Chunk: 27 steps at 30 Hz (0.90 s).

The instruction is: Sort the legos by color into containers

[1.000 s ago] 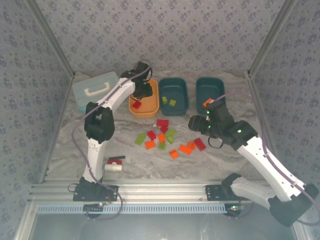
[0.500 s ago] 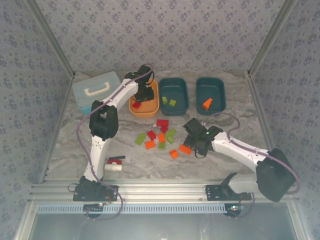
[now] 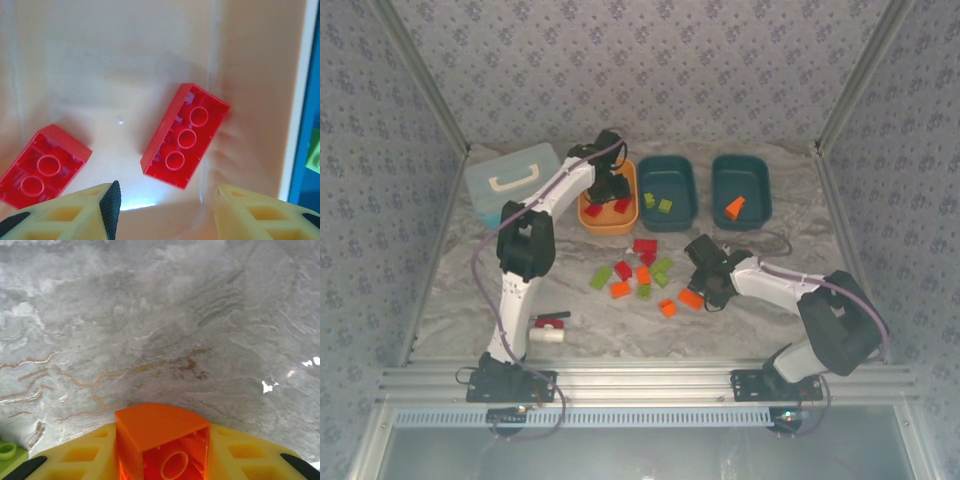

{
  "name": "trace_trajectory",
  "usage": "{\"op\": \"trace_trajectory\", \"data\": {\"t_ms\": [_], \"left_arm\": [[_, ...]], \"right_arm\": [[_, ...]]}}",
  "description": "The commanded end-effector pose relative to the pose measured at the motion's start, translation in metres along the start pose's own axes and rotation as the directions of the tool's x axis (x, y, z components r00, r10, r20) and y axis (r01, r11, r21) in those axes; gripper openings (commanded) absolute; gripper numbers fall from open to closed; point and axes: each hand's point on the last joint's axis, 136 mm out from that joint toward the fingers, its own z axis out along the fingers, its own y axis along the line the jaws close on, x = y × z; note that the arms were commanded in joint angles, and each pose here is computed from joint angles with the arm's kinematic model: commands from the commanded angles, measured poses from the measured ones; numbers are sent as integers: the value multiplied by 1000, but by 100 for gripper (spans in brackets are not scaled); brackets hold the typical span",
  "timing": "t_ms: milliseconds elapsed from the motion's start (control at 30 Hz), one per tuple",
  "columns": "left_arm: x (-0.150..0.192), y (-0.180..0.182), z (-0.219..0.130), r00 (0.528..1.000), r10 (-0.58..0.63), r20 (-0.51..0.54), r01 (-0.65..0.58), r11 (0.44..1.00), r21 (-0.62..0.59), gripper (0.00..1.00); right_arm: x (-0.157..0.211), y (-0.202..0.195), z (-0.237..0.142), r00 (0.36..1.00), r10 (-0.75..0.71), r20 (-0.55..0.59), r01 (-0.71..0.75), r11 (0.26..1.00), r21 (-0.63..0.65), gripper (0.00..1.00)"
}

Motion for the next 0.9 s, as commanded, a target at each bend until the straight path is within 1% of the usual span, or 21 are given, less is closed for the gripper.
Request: {"op": "trace_trajectory", "data": {"t_ms": [0, 100, 167, 267, 367, 433, 500, 533, 600, 733, 800, 867], "left_arm": [[-13, -15, -65, 995, 1, 95, -9, 997, 78, 54], [-12, -23, -90, 991, 7, 134, -22, 994, 107, 54], [-8, -27, -107, 988, 11, 156, -30, 992, 123, 54], [2, -31, -130, 983, 12, 185, -40, 988, 147, 54], [26, -37, -149, 978, 17, 207, -57, 980, 188, 54], [48, -46, -157, 976, 37, 216, -84, 973, 213, 54], [76, -54, -163, 973, 56, 224, -111, 964, 240, 54], [90, -56, -164, 973, 61, 222, -117, 962, 248, 55], [118, -65, -166, 968, 76, 240, -144, 950, 278, 57], [167, -75, -166, 956, 120, 268, -200, 935, 294, 63], [188, -79, -164, 954, 124, 273, -211, 925, 315, 63], [208, -85, -162, 950, 136, 280, -229, 914, 334, 64]], "right_arm": [[1, -3, 12, 1000, -2, -3, 2, 1000, 22, 37], [0, 1, 6, 1000, -24, 20, 23, 1000, 21, 26], [-2, 5, -2, 998, -45, 42, 45, 999, 18, 23], [-9, 20, -29, 990, -95, 107, 97, 995, -8, 23], [-27, 28, -67, 976, -120, 184, 126, 992, -21, 23], [-50, 30, -91, 961, -128, 245, 141, 989, -34, 25], [-80, 34, -114, 946, -118, 302, 139, 989, -48, 26], [-93, 36, -120, 942, -114, 315, 138, 989, -57, 27], [-129, 39, -126, 938, -76, 337, 109, 991, -82, 26], [-196, 50, -118, 929, -40, 367, 77, 993, -85, 25], [-229, 59, -103, 929, -31, 369, 70, 993, -92, 24], [-254, 66, -86, 936, -21, 351, 56, 994, -89, 21]]}}
